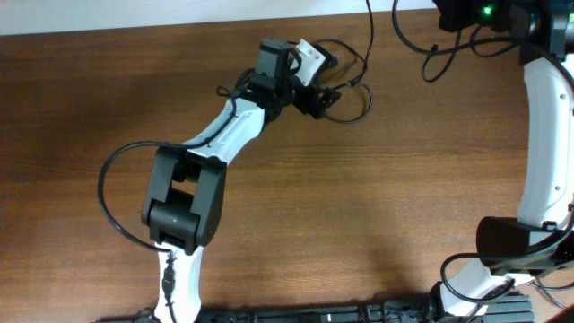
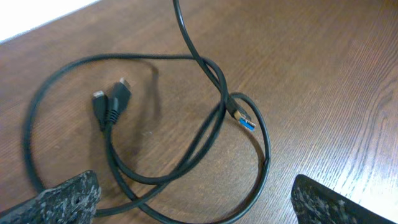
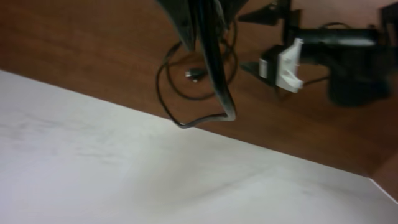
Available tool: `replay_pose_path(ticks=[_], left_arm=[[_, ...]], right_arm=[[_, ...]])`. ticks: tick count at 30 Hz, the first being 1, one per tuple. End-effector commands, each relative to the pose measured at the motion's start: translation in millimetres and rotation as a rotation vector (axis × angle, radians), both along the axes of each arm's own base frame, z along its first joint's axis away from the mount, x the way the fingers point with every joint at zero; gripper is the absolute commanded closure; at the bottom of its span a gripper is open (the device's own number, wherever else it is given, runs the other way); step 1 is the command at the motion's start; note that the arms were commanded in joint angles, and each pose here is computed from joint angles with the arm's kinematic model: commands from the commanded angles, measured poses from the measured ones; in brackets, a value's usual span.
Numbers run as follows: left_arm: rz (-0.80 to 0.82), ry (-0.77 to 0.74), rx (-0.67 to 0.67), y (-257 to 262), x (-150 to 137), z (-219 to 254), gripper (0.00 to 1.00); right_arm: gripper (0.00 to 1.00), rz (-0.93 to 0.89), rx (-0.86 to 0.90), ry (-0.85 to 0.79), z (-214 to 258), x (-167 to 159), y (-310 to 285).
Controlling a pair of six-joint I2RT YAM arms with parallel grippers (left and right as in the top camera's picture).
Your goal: Untangle cables
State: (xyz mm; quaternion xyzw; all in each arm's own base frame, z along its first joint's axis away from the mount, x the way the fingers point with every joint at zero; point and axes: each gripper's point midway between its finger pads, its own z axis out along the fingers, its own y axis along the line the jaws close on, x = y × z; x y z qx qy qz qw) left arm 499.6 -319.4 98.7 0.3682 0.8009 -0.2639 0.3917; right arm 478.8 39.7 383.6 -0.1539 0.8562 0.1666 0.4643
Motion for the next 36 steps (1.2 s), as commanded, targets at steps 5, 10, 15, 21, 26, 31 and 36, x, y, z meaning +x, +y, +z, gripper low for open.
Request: replay_pose_path(ticks=[5, 10, 15, 21, 26, 31, 36], left_arm=[[-0.206, -0.178, 0.147, -17.4, -15.7, -14.1, 0.01], [-0.309, -0.283, 0.225, -17.7, -15.6, -29.8, 0.01], [-0.307, -0.303, 0.219, -22.0, -7.4, -53.2, 0.04], [-0.311, -0.333, 0.209, -30.5, -2.9, -71.9, 0.11], [-0.298, -0.407, 0.183, -35.7, 7.0, -59.7, 0.54], [-0.282, -0.395, 0.169, -36.2, 7.9, -58.3, 1.0], [-0.248, -0.243, 0.166, -28.0, -3.0, -73.1, 1.0]], right_arm=[[0.96, 0.085, 0.16, 0.003, 24.6, -17.9, 23.2], [0.96, 0.229, 0.257, 0.001, 36.3, -32.8, 46.2], [0.96, 0.285, 0.295, 0.001, 41.3, -39.7, 54.2], [0.96, 0.38, 0.362, -0.002, 51.2, -52.1, 64.5], [0.96, 0.379, 0.362, -0.002, 51.1, -52.0, 64.0], [0.96, 0.374, 0.361, -0.004, 51.1, -51.3, 61.9], [0.96, 0.302, 0.36, -0.016, 51.1, -45.2, 30.8]])
